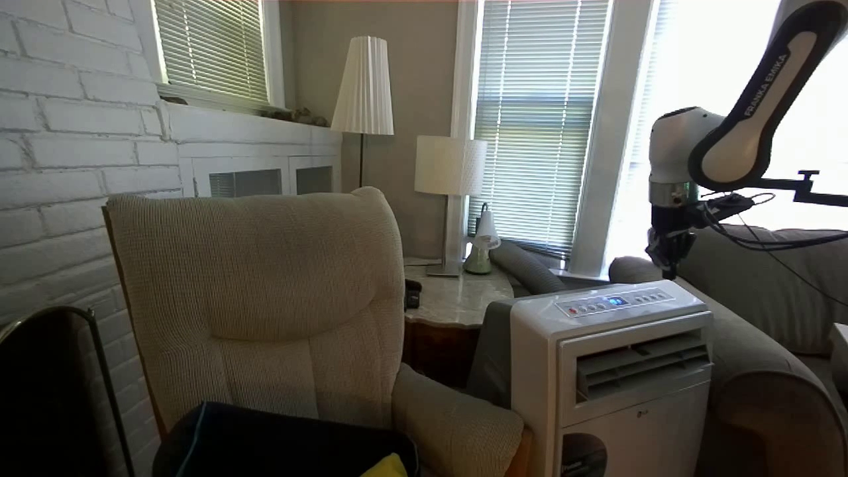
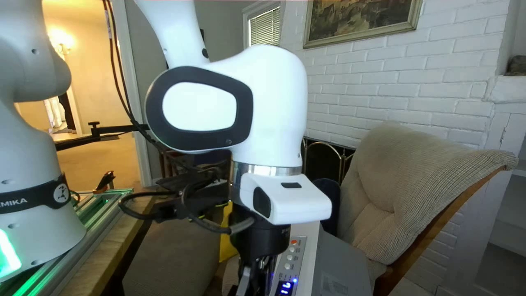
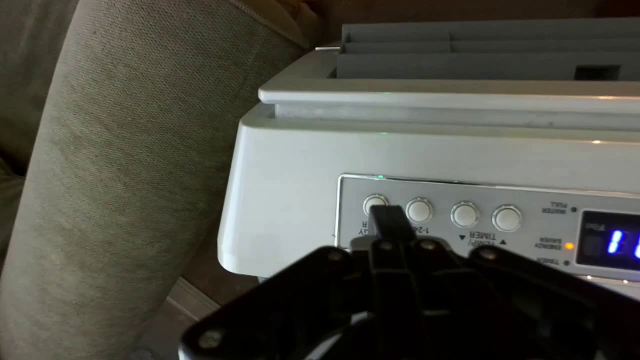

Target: Turn on the air conditioner, then press some random buttons

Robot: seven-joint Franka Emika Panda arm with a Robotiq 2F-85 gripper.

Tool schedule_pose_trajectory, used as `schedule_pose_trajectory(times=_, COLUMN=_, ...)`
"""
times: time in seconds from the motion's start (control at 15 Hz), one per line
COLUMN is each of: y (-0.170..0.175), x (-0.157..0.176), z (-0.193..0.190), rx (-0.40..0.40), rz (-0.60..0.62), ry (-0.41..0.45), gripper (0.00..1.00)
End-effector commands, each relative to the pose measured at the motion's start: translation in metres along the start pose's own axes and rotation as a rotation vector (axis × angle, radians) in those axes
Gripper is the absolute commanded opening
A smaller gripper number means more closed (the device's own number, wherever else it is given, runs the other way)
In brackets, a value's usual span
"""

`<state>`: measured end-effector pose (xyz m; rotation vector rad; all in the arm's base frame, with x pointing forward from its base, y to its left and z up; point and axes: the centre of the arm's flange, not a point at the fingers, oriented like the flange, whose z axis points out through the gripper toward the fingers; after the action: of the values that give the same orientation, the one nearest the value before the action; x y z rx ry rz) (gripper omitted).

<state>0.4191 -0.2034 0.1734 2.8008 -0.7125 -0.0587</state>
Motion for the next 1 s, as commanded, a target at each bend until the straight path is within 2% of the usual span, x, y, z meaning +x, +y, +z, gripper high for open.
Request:
schedule_pose_trajectory(times=0.0, y=-0.001, x=0.008, z=0.016, rx=-0.017, rz=0.005, ry=0.002, gripper=0.00)
schedule_pose_trajectory(times=0.93, y=-0.007, x=0.013, z=0.035, rx=-0.022, rz=-0.026, ry=0.002, gripper=0.00)
